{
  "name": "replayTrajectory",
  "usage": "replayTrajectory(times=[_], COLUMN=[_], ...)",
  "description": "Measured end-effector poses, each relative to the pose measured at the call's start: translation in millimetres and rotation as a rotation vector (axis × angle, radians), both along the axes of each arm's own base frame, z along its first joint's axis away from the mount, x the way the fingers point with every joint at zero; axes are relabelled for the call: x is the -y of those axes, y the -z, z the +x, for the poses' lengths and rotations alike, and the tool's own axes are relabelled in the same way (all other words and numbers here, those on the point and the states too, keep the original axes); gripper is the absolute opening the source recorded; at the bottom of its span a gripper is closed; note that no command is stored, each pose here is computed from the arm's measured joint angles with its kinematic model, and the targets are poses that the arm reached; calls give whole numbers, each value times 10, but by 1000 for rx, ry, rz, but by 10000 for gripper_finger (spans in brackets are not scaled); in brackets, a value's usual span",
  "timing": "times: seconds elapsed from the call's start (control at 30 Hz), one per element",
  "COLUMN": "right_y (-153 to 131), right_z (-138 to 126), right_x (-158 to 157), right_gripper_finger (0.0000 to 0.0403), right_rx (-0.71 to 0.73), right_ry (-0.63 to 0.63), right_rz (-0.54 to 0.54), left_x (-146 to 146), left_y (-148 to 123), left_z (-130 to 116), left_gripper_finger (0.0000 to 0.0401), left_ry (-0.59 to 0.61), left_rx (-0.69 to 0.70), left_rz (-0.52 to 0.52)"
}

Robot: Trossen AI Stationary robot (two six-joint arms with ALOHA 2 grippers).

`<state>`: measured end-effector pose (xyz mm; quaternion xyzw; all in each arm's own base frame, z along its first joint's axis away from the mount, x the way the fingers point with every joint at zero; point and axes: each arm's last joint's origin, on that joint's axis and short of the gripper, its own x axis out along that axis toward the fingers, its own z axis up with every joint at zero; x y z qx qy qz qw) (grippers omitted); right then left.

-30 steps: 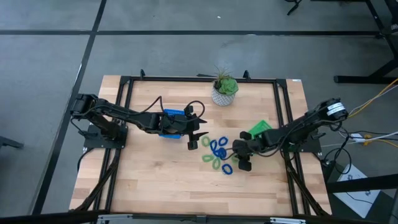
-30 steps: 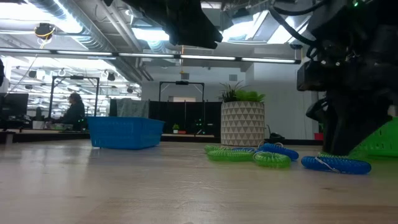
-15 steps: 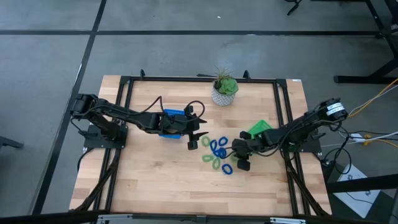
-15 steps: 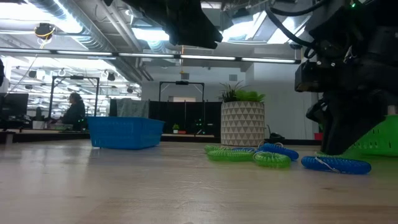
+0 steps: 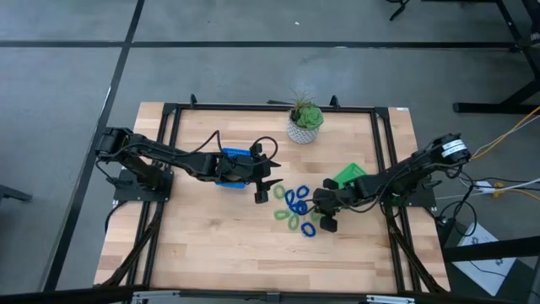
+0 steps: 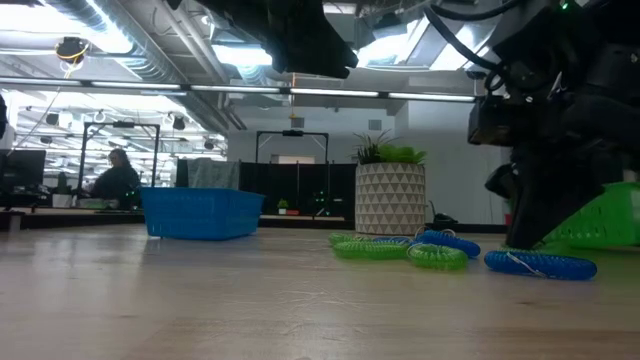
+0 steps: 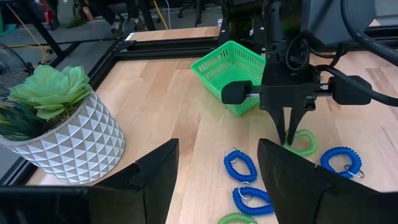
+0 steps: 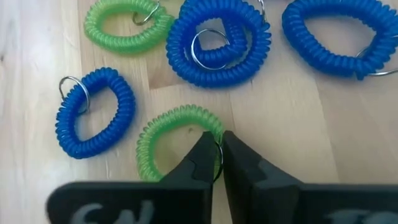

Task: Sort items
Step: Put the green spring keychain into the green bin

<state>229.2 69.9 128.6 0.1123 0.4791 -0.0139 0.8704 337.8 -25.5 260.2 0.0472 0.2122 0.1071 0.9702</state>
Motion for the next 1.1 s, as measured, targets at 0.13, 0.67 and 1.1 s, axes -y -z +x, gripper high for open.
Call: replayTrajectory(times=[0.13, 0.67, 1.1], right_y=[-33, -342, -763], right_z=[-4, -53, -199], right_x=[2, 22, 98], right_gripper_finger=[14, 11, 11], right_rx=[15, 162, 378], right_ry=[-1, 11, 54], right_rz=[4, 35, 5], left_x=[1, 0, 1], left_y=[-1, -1, -1], left_z=[0, 0, 0], left_gripper_finger=[214, 214, 214], left_ry=[0, 0, 16], left_rx=[0, 0, -9], left_rz=[0, 2, 38])
